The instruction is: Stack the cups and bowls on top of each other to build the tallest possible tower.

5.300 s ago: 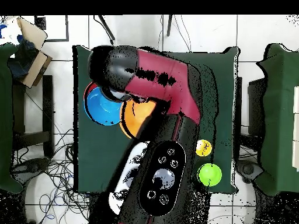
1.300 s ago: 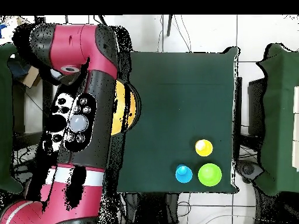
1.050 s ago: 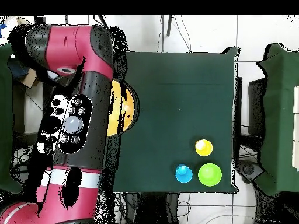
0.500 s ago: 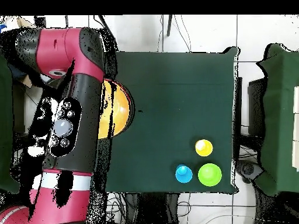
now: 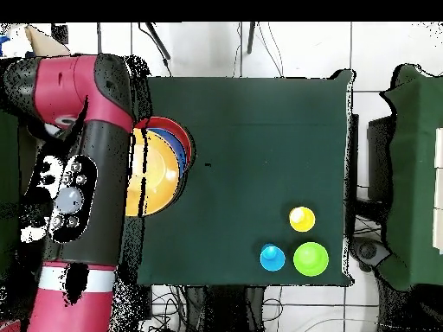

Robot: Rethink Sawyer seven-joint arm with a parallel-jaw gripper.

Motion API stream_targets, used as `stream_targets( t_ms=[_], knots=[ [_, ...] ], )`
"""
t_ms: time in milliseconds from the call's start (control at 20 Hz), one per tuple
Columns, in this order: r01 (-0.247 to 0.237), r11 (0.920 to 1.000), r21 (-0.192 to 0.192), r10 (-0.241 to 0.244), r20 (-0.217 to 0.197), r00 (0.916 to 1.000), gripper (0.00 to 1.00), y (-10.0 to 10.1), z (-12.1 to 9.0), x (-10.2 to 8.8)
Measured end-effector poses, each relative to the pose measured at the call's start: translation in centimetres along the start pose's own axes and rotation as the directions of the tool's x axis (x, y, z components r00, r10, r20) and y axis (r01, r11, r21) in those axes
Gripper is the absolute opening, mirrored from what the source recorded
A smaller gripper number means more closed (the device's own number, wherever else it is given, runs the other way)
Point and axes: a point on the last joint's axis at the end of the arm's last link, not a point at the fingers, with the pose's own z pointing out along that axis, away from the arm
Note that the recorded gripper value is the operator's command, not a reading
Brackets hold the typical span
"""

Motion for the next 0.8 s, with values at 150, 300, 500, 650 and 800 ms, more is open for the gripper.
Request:
stream_targets(
  t_ms=[150,300,500,650,800],
  knots=[
    [0.005,0.9998,0.017,-0.005,-0.007,1.0000,0.00,-0.4,0.5,1.3],
    [0.006,0.9997,0.025,-0.006,-0.008,1.0000,0.00,-0.7,0.9,2.0],
    [0.002,0.9998,0.019,-0.002,0.005,1.0000,0.00,-0.9,1.4,2.3],
    [-0.005,1.0000,0.008,0.005,0.022,0.9997,0.00,-1.1,1.5,2.0],
    [-0.014,0.9999,-0.005,0.014,0.040,0.9991,0.00,-1.2,1.4,1.5]
  ],
)
